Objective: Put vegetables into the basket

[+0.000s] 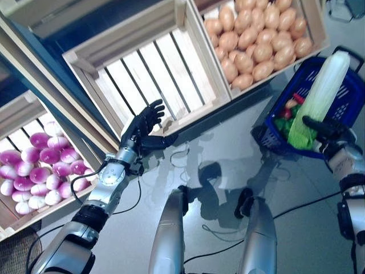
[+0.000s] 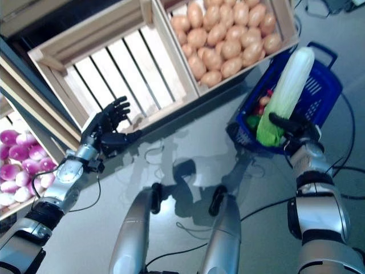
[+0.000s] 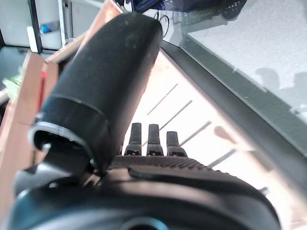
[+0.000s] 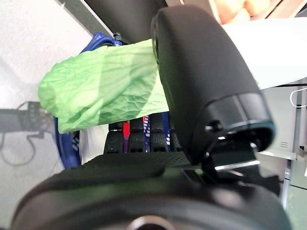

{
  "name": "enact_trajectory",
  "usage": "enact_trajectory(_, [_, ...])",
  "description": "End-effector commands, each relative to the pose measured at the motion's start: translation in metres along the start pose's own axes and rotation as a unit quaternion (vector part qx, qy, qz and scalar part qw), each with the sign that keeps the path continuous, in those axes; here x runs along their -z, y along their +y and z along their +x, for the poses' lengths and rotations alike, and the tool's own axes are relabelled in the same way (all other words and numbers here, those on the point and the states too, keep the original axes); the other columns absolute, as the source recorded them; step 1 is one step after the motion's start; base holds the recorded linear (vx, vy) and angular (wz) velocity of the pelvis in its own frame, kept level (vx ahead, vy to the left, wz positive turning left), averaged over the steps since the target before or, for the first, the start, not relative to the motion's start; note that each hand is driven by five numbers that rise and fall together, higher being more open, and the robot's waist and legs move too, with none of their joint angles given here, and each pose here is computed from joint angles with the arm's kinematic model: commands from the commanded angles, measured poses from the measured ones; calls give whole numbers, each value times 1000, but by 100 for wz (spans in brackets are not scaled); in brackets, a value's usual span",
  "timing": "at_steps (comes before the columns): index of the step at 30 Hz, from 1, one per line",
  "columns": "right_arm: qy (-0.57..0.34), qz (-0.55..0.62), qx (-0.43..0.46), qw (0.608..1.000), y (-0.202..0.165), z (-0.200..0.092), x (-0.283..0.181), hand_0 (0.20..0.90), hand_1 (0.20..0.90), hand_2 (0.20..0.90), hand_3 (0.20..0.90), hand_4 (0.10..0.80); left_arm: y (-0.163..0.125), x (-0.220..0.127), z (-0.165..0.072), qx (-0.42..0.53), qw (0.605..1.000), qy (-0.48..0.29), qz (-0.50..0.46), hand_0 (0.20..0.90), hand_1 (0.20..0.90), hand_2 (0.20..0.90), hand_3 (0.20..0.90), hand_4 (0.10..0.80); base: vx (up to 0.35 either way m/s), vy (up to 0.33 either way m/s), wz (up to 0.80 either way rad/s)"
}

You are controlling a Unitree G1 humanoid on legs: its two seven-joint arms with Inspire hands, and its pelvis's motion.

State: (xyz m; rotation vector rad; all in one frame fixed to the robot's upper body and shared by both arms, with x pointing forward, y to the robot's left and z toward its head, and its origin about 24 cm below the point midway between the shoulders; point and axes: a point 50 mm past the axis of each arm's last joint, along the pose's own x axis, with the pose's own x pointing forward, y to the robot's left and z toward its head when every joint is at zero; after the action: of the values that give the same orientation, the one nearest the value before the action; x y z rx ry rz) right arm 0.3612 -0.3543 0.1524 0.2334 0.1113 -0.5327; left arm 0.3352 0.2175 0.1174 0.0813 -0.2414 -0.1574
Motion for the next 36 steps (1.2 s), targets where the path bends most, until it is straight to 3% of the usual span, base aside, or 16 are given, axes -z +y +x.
enact_trajectory(1, [-104, 15, 61, 993, -25, -4, -60, 300, 300, 300, 300, 400, -9, -71, 21, 14, 983, -180, -22, 900, 900, 900, 900, 800, -70, -27, 1])
enact_trajectory(5, [-126, 21, 75, 989, -26, -7, -82, 300, 300, 300, 300, 400, -11, -83, 24, 20, 980, -197, -25, 900, 900, 900, 900, 800, -62, -17, 3])
enact_trajectory(6, [-132, 25, 82, 987, -26, -8, -87, 481, 481, 481, 481, 521, -12, -87, 25, 21, 979, -203, -25, 900, 900, 900, 900, 800, -72, -16, 4])
enact_trajectory(7, [-135, 30, 90, 986, -28, -9, -91, 900, 900, 900, 900, 800, -13, -89, 24, 21, 978, -207, -26, 900, 900, 900, 900, 800, -75, -20, -2])
enact_trajectory(18, [-147, 60, 123, 980, -40, -14, -113, 900, 900, 900, 900, 800, -11, -91, 20, 20, 975, -218, -35, 900, 900, 900, 900, 800, -29, 1, -9])
enact_trajectory(32, [-130, 52, 128, 982, -64, -15, -98, 900, 900, 900, 900, 800, -5, -81, 13, 29, 979, -198, -33, 900, 900, 900, 900, 800, 15, 5, -3])
enact_trajectory(36, [-124, 21, 84, 988, -57, -12, -84, 900, 900, 900, 900, 800, -5, -68, 11, 27, 983, -176, -42, 900, 900, 900, 900, 800, 56, 8, -8])
